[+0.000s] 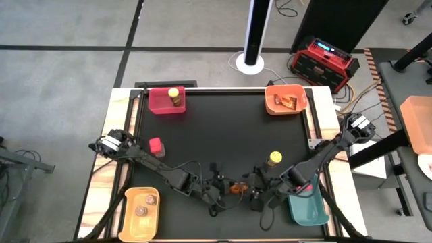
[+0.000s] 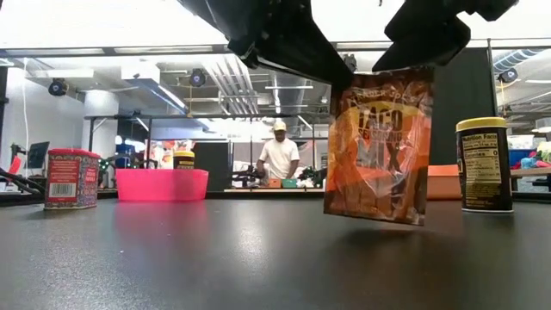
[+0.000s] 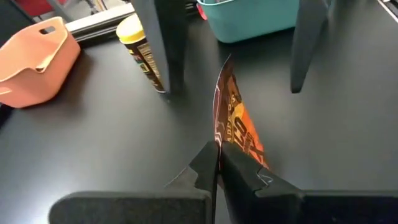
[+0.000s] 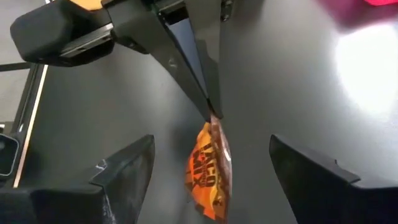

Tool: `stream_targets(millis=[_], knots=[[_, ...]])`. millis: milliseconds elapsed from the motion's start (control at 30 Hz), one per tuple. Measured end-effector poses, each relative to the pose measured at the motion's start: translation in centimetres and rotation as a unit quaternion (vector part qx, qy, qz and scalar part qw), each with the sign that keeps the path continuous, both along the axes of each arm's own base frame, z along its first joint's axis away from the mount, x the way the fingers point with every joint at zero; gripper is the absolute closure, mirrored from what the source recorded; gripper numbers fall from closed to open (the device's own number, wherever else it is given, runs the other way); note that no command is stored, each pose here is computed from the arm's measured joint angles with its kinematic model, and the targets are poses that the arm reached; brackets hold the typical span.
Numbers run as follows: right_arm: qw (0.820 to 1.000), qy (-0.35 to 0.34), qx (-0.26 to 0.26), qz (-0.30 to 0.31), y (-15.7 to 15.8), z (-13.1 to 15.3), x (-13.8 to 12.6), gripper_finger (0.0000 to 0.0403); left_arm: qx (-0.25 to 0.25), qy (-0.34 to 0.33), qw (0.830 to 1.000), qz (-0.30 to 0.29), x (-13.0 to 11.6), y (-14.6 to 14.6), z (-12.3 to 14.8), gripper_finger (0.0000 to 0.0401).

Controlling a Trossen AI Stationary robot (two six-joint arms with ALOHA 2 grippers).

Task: Sort spices by type
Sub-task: Put the orange seasoning bag into the orange bin

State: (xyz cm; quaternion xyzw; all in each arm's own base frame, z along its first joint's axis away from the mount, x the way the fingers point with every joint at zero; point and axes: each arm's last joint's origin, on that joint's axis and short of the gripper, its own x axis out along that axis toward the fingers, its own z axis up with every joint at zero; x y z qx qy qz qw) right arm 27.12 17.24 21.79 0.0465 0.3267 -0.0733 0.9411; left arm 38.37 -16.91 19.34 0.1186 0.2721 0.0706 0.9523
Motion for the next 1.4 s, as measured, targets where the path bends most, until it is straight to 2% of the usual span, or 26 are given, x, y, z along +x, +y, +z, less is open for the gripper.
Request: stream_targets(millis=[333,500,633,833,933,1033,1133,1300,1400], knots=[[1.0,0.024,-0.001,0.0,-0.3,-0.4,-0.2,0.0143,0.001,-0.041,0.999,-0.006,0.4,-0.3,0.8,0.0401],[1.0,0.024,-0.003,0.001,-0.3,-0.4,-0.2,0.0183,0.006,-0.044,0.999,-0.012,0.3,-0.5,0.9,0.0401],[1.0,0.025,-0.004,0.002,-0.3,-0.4,-0.2,0.0242,0.007,-0.045,0.999,-0.015,0.3,-0.6,0.9,0.0401],[1.0,0.026,-0.01,0.008,-0.3,-0.4,-0.2,0.0371,0.013,-0.054,0.998,-0.021,0.5,-1.0,1.7,0.0401],[1.0,0.026,-0.013,0.01,-0.3,-0.4,-0.2,0.0388,-0.004,-0.054,0.998,-0.013,0.6,-1.0,2.0,0.0395],[0.999,0.029,-0.013,0.009,-0.3,-0.4,-0.2,0.0393,-0.016,-0.025,0.999,-0.016,0.5,-1.0,2.0,0.0368],[0.999,0.028,-0.012,0.007,-0.3,-0.4,-0.2,0.0394,-0.006,0.003,1.0,-0.002,0.2,-0.7,1.6,0.0324],[0.999,0.039,-0.009,-0.033,-1.0,0.2,0.0,0.0394,0.08,0.007,0.994,0.079,-1.0,-0.5,2.0,0.0244],[0.995,0.047,-0.017,-0.081,-2.3,1.4,0.6,0.0394,0.098,0.002,0.989,0.11,-2.0,-0.6,2.9,0.0209]])
